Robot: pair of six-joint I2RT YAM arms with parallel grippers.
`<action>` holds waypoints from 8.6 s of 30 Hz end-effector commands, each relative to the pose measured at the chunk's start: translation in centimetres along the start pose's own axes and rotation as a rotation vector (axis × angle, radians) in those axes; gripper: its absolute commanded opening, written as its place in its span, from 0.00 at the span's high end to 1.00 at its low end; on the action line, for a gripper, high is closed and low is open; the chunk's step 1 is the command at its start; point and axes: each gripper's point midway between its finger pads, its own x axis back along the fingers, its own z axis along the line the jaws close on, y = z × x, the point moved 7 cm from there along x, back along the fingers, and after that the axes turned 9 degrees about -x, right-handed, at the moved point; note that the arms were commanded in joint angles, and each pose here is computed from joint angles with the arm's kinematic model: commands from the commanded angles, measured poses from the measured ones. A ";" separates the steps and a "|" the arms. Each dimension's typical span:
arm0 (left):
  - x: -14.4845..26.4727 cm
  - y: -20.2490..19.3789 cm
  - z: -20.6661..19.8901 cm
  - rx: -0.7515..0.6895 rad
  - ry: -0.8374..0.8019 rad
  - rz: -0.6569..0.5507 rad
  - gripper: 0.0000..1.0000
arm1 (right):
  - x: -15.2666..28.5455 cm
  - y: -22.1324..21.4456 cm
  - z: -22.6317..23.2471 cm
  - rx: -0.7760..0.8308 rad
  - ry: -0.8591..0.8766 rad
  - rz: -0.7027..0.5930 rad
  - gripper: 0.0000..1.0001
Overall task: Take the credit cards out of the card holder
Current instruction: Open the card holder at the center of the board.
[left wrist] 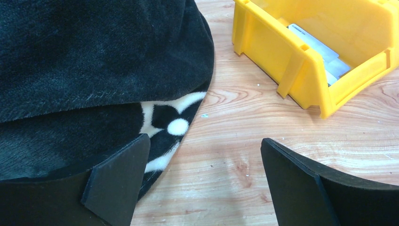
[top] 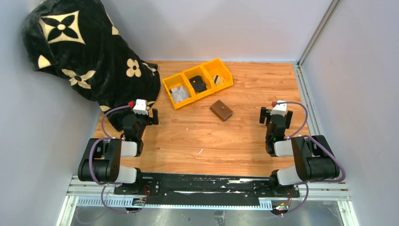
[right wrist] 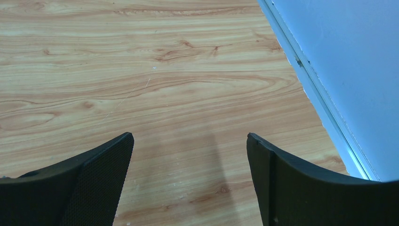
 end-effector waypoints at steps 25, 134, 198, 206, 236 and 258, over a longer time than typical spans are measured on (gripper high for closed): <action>1.2 11.4 1.6 -0.005 -0.213 0.319 0.00 | 1.1 9.2 12.1 -0.305 0.630 0.525 0.04; 8.8 20.2 -4.9 0.609 -0.718 0.340 0.93 | 24.1 20.8 31.1 -0.165 1.172 0.179 0.31; 11.3 23.9 -4.8 0.715 -0.748 0.322 1.00 | 21.9 18.5 32.7 0.190 0.878 0.044 1.00; 11.8 24.2 -4.8 0.695 -0.771 0.312 1.00 | 19.9 19.4 31.3 0.149 0.828 0.068 1.00; 13.8 28.0 -4.8 0.652 -0.922 0.129 1.00 | 25.4 21.4 27.6 -0.442 1.664 0.220 0.17; 16.4 30.1 -5.1 0.678 -1.039 0.048 1.00 | 22.4 21.7 31.0 -0.747 1.612 0.255 0.24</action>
